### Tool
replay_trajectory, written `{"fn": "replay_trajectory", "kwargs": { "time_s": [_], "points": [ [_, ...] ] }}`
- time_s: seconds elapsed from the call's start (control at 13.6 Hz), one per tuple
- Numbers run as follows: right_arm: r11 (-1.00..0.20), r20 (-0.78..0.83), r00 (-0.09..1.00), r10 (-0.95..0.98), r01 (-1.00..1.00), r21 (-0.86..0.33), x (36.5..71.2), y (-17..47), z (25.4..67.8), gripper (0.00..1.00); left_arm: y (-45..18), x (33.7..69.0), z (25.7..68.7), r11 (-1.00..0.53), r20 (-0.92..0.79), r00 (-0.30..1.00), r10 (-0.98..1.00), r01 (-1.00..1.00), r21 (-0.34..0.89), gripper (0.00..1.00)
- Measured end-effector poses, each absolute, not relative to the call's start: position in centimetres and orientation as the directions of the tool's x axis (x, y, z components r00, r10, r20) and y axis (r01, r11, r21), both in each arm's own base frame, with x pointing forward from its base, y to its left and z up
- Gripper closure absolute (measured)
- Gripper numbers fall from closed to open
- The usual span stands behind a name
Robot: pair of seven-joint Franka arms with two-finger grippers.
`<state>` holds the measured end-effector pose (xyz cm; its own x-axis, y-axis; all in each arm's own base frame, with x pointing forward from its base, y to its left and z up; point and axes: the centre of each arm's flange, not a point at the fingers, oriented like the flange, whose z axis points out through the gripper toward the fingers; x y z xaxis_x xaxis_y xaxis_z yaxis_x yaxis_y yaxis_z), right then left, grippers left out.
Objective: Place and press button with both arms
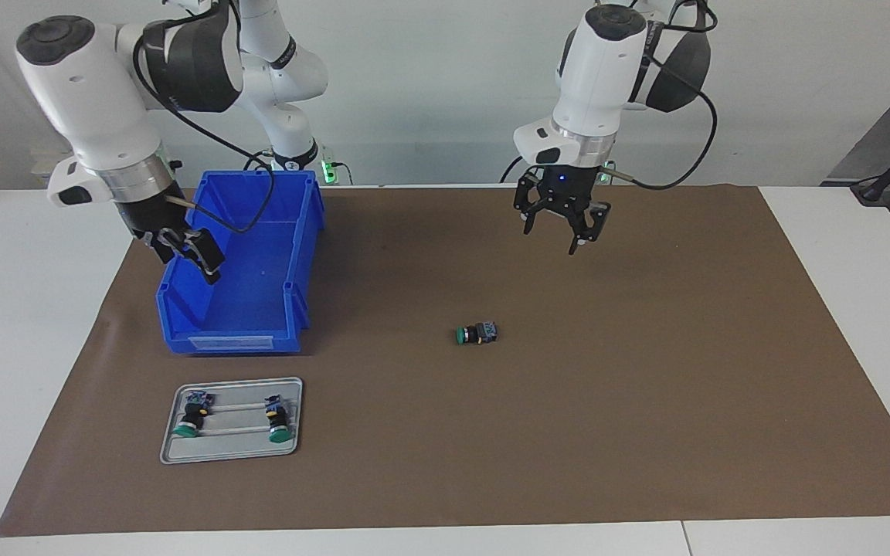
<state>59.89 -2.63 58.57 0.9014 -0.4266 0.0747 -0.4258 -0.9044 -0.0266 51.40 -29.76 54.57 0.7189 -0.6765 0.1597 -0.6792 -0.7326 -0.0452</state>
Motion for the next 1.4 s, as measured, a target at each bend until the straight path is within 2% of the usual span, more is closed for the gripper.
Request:
{"fn": "replay_trajectory", "kwargs": {
  "time_s": [0.07,0.22,0.59,0.96,1.18,1.4],
  "points": [
    [-0.919,0.069,0.916,-0.395,-0.395,-0.022,59.5,-3.9,58.9,0.0,-30.6,51.5,53.7,-0.704,0.156,0.691,-0.706,-0.709,-0.049,0.15],
    [-0.942,0.07,0.939,-0.336,-0.335,-0.016,58.9,-5.2,59.8,0.0,-31.8,51.6,52.5,-0.62,0.154,0.606,-0.78,-0.782,-0.066,0.32],
    [-0.983,0.026,0.984,-0.178,-0.179,0.038,57.2,-5.3,62.1,0.0,-34.1,52.1,49.1,-0.393,0.17,0.371,-0.913,-0.911,-0.123,0.31],
    [-0.988,-0.005,0.989,-0.151,-0.151,0.042,56.5,-5.8,61.9,0.0,-35.7,50.7,46.2,-0.33,0.154,0.31,-0.938,-0.935,-0.13,0.31],
    [-0.988,0.001,0.989,-0.15,-0.15,0.04,56.3,-5.8,62.3,0.0,-37.8,50.3,42.7,-0.285,0.127,0.268,-0.955,-0.949,-0.136,0.31],
    [-0.989,0.009,0.989,-0.146,-0.146,0.039,56.2,-5.6,62.6,0.0,-38.8,51.3,39.0,-0.288,0.14,0.269,-0.953,-0.947,-0.14,0.31]
  ]
}}
